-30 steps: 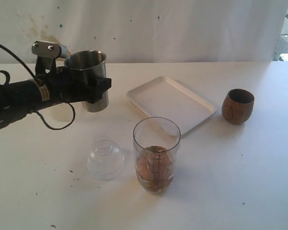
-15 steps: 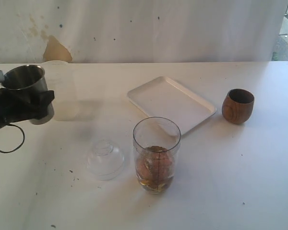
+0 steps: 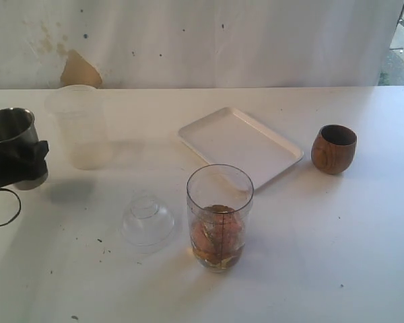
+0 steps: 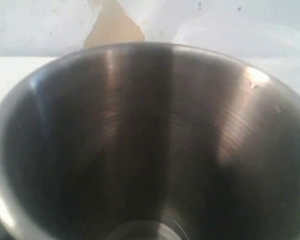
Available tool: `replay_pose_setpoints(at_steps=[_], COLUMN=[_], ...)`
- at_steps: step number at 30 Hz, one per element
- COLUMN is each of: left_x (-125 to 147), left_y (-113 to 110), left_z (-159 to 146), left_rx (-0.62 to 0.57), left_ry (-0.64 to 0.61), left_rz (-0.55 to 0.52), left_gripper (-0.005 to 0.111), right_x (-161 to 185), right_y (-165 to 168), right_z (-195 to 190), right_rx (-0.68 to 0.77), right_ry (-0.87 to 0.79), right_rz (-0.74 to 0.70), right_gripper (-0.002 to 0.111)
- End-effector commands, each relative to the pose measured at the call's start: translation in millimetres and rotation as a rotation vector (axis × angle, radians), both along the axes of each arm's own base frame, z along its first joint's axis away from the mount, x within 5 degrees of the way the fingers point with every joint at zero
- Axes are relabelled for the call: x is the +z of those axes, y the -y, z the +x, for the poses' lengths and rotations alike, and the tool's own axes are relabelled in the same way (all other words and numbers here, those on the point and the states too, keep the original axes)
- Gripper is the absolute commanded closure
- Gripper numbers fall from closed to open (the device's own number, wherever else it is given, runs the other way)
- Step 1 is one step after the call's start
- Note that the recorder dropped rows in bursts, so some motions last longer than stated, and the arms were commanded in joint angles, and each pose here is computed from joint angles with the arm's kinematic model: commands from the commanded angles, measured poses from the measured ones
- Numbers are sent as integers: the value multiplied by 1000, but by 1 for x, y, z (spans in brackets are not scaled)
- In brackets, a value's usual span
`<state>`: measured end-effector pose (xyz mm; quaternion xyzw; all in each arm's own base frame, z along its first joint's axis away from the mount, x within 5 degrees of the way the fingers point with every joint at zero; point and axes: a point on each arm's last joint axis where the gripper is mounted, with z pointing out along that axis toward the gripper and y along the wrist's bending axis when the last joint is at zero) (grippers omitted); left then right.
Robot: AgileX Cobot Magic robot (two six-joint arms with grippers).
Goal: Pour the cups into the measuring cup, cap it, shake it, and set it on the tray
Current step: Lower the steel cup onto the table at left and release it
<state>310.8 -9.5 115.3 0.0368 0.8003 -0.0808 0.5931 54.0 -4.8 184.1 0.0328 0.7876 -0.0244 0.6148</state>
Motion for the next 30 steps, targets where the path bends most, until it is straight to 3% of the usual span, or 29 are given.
replay_pose_setpoints(at_steps=[1,3,15,30], left_x=[-15,-19,-38,-42], left_y=[-1,0,-4,-4], left_z=[1,1,0,-2], left_rx=[12,9,45,41], left_ry=[48,85,32,-13], left_rz=[-24,-39,-26,-12], left_gripper=[107,107,107,105], right_x=[0,0,0,0], right_y=[0,0,0,0], right_z=[0,0,0,0], right_rx=[4,4,4,4], right_ry=[13,13,11,11], right_rz=[-1,-1,-1,-1], right_gripper=[108,108,108,108])
